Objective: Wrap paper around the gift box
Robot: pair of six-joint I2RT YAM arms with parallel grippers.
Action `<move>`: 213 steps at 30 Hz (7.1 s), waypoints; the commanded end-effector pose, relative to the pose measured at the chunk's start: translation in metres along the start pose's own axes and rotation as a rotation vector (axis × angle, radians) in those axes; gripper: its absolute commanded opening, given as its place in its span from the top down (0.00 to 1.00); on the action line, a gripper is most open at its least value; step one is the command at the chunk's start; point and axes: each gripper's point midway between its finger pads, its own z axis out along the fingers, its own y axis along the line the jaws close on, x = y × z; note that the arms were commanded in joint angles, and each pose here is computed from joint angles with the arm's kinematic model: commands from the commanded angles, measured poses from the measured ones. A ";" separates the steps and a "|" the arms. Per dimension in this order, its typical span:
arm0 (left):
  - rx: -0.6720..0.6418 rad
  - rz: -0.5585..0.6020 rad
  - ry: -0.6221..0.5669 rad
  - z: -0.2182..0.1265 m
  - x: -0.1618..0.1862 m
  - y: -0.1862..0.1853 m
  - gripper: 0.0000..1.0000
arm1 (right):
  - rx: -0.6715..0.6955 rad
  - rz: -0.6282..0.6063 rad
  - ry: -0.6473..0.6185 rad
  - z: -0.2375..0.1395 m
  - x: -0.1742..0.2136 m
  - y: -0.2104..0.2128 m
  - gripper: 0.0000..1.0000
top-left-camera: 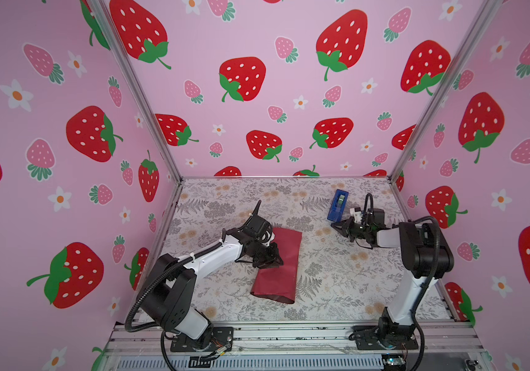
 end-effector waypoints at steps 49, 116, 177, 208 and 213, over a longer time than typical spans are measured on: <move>-0.219 -0.077 0.077 0.022 0.020 0.064 0.77 | 0.018 -0.494 0.829 0.017 0.267 0.111 1.00; -0.031 -0.118 0.016 0.035 -0.021 0.000 1.00 | 0.173 -0.479 0.829 0.015 0.261 0.079 1.00; -0.094 -0.146 0.052 0.041 -0.003 0.032 1.00 | 0.280 -0.473 0.697 0.032 0.258 0.091 1.00; -0.098 -0.156 0.047 0.037 -0.001 0.037 1.00 | 0.375 -0.490 0.576 -0.025 0.252 0.098 1.00; -0.100 -0.157 0.050 0.037 -0.001 0.038 1.00 | 0.299 -0.471 0.566 -0.020 0.256 0.110 1.00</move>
